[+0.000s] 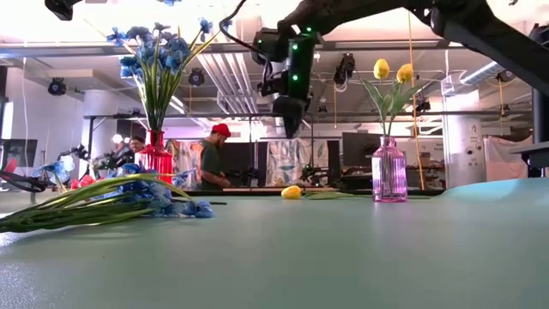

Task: Sort flowers into vase by color
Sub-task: Put the yellow tulip into the purple vase

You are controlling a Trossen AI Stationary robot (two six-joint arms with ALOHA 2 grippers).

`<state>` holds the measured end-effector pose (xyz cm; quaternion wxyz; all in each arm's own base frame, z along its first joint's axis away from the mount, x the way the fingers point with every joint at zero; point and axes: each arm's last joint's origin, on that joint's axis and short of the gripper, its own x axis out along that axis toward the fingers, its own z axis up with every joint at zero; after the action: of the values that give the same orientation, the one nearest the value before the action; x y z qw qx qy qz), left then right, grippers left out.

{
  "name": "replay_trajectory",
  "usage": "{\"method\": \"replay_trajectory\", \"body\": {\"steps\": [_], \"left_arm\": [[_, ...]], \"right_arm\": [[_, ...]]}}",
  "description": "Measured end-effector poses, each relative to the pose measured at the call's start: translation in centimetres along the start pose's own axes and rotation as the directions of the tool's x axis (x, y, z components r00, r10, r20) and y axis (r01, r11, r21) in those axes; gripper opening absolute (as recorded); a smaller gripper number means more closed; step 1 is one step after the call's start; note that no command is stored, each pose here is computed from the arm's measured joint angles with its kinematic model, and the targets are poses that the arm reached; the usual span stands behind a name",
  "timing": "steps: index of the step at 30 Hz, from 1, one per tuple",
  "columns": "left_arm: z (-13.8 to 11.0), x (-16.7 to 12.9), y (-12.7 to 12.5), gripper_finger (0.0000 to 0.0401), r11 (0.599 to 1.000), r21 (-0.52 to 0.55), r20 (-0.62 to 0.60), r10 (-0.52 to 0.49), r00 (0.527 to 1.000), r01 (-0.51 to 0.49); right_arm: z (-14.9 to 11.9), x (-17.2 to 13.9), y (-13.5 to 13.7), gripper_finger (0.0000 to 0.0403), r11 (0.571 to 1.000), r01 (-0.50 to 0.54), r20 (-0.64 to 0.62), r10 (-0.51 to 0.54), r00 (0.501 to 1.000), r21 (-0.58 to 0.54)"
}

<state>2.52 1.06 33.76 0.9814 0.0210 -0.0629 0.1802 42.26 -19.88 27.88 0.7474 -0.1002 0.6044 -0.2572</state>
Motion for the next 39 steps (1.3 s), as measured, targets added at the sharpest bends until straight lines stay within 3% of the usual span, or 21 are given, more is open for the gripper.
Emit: {"method": "replay_trajectory", "body": {"steps": [7,10,12,20,28,34,39], "left_arm": [[0.0,0.0,0.0,0.0123,1.0,0.029,0.001,0.0,1.0,0.0],[0.0,0.0,0.0,0.0123,1.0,0.029,0.001,0.0,1.0,0.0],[0.0,0.0,0.0,0.0123,1.0,0.029,0.001,0.0,1.0,0.0],[0.0,0.0,0.0,0.0123,1.0,0.029,0.001,0.0,1.0,0.0],[0.0,0.0,0.0,0.0123,1.0,0.029,0.001,0.0,1.0,0.0],[0.0,0.0,0.0,0.0123,0.999,0.045,0.002,0.0,1.0,0.0],[0.0,0.0,0.0,0.0123,0.999,0.05,0.004,0.001,1.0,-0.001]], "right_arm": [[-0.6,0.8,0.3,0.0221,1.0,-0.029,-0.075,0.028,0.997,-0.013],[-0.9,1.5,0.2,0.0221,0.995,-0.103,-0.077,0.102,0.992,0.0],[-1.1,2.3,0.6,0.0221,0.989,-0.151,-0.087,0.15,0.985,-0.003],[-1.3,6.4,2.3,0.0221,0.98,-0.19,-0.188,0.175,0.966,-0.063],[-2.2,9.0,0.4,0.0221,0.966,-0.257,-0.2,0.255,0.946,0.017],[-2.7,9.9,-1.7,0.0221,0.965,-0.251,-0.177,0.26,0.949,0.072],[-2.8,10.6,-1.8,0.0221,0.964,-0.253,-0.173,0.264,0.949,0.082]]}}
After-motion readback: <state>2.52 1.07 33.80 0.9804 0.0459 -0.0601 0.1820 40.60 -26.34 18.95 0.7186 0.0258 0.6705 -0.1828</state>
